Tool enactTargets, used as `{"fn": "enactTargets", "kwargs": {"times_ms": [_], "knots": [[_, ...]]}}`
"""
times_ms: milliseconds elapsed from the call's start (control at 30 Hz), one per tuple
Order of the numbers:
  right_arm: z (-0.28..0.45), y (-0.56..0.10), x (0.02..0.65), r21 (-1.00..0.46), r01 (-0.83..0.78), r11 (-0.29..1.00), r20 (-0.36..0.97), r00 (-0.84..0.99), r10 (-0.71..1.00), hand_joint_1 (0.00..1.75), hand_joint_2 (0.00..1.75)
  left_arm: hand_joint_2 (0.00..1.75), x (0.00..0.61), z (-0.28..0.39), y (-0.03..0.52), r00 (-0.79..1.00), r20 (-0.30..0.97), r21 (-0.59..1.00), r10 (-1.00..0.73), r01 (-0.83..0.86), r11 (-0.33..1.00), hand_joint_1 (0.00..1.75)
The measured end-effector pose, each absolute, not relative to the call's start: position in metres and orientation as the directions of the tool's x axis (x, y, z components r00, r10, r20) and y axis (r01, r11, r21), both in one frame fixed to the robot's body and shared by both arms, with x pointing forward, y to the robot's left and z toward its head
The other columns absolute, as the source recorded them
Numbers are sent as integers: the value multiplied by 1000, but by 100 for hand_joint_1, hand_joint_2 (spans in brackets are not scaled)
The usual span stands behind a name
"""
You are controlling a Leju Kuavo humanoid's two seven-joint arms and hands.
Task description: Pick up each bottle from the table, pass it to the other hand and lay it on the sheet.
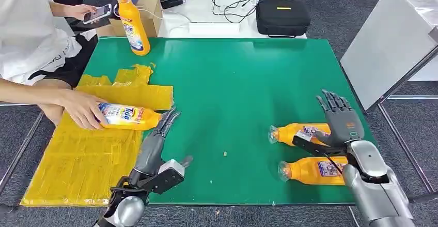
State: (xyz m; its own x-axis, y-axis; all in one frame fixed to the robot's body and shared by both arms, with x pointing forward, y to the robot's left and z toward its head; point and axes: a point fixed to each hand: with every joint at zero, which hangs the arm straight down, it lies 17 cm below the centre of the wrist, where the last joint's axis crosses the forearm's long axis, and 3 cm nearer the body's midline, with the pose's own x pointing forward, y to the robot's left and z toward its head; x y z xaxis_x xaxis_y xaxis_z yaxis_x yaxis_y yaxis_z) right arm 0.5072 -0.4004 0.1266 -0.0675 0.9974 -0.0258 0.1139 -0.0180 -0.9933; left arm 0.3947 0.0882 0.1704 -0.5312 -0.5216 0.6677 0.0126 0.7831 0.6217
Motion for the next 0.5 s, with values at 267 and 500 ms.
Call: {"fn": "enactTargets", "kwargs": {"times_ms": [267,500], "knots": [[115,-437,519,-998,34,-56,-58,-35,998,0,175,175,397,176,86,-548,669,611,-501,24,791,0],[99,-449,526,-996,-79,-37,-31,-73,997,0,175,175,398,184,83,-570,678,587,-465,38,809,0]]}}
